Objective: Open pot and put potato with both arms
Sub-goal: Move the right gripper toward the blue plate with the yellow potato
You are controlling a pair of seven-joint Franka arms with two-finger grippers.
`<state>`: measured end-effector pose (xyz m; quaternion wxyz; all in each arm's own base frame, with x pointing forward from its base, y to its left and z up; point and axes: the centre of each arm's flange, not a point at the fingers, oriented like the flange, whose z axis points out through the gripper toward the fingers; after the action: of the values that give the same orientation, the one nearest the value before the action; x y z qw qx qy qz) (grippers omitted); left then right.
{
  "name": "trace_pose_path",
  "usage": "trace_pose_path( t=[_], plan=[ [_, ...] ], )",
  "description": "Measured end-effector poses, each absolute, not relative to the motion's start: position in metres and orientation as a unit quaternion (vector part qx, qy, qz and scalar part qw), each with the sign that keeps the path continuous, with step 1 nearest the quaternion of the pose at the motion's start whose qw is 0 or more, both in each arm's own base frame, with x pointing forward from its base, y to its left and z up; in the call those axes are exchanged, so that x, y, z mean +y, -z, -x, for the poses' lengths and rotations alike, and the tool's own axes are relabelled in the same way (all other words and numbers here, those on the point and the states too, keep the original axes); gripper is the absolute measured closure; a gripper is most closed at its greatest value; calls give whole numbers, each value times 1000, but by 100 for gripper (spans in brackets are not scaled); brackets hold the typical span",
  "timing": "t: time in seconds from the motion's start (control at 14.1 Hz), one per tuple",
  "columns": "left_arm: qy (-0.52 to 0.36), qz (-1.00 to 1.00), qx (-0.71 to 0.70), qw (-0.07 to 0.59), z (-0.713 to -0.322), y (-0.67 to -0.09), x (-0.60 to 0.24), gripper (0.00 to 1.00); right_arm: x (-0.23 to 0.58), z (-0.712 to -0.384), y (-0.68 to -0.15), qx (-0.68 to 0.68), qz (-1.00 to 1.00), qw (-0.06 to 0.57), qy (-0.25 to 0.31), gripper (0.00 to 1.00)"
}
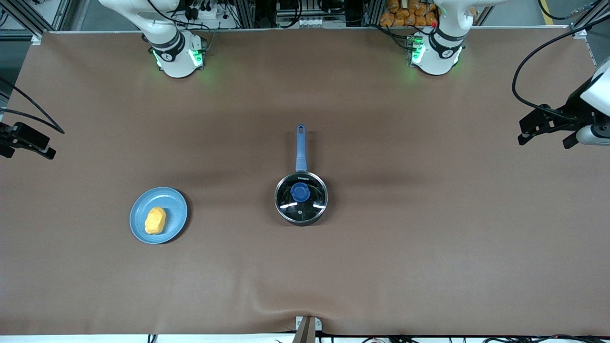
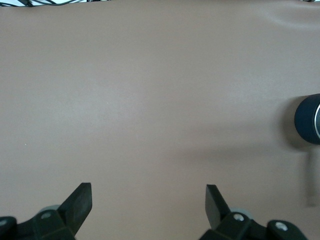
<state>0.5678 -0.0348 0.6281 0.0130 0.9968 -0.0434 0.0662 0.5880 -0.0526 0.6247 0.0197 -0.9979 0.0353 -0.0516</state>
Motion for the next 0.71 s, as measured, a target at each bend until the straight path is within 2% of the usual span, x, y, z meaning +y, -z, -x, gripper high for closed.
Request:
trace_pose_path(
  t=[0.28, 0.71],
  plan=[
    [-77, -997, 14, 18, -568, -639, -33, 0, -53, -588, -624, 35, 998, 20, 51, 0],
    [-73, -997, 30, 18, -568, -639, -25, 0, -53, -589, -620, 36, 998, 20, 47, 0]
  ],
)
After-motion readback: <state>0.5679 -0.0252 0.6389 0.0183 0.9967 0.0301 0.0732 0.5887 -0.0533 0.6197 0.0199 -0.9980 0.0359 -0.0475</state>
